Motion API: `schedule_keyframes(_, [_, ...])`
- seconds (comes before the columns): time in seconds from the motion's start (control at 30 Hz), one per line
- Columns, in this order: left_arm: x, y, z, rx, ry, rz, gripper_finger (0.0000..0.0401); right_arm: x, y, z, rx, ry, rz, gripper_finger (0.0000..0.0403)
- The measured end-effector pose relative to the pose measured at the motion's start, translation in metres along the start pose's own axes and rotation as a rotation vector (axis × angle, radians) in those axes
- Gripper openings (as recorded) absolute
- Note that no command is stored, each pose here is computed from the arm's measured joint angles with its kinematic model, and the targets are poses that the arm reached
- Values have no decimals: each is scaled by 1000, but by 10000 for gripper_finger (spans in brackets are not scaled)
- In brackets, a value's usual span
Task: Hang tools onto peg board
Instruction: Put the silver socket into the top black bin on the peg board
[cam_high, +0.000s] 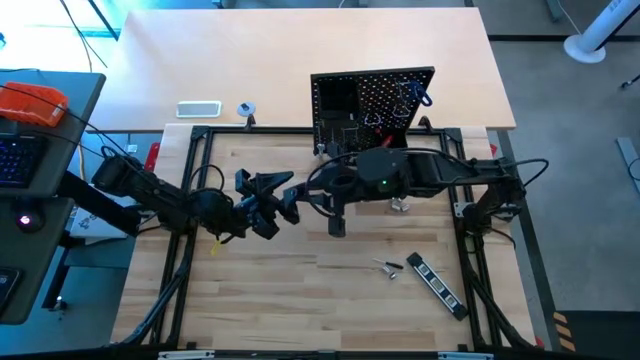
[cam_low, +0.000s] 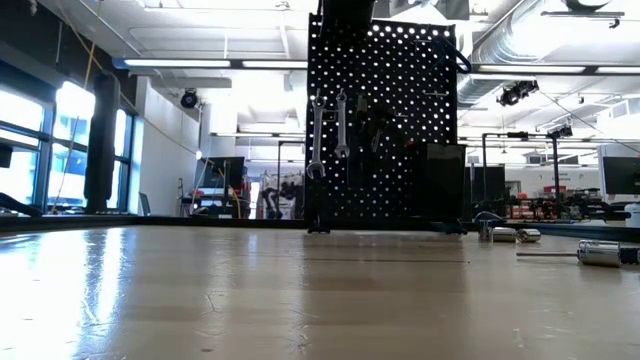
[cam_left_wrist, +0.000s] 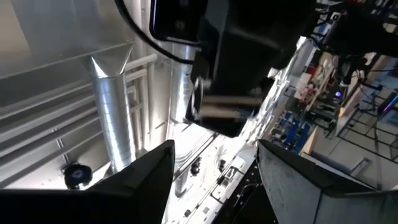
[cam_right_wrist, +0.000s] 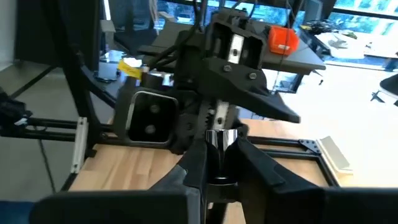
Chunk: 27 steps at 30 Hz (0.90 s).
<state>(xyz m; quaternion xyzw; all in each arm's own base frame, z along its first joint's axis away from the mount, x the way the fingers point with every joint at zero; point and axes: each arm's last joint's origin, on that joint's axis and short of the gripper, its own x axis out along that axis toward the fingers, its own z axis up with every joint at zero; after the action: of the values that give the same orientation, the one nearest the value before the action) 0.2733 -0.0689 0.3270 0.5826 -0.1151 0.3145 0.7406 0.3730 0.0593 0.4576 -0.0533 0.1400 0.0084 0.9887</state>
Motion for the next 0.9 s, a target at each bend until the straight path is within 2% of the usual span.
schedule_keyframes(0.17, [0, -1, 0, -5, -9, -12, 214, 1, -1, 2, 1, -27, -14, 46])
schedule_keyframes(0.5, [-1, -4, 1, 6, 12, -25, 163, 19, -7, -8, 23, 14, -11, 46])
schedule_keyframes(0.73, [-1, -3, -1, 67, 72, -23, 159, 20, -9, -8, 28, 8, -18, 46])
schedule_keyframes(0.9, [-1, 0, -1, 21, 72, 9, 159, 20, -9, -7, 29, 1, -19, 46])
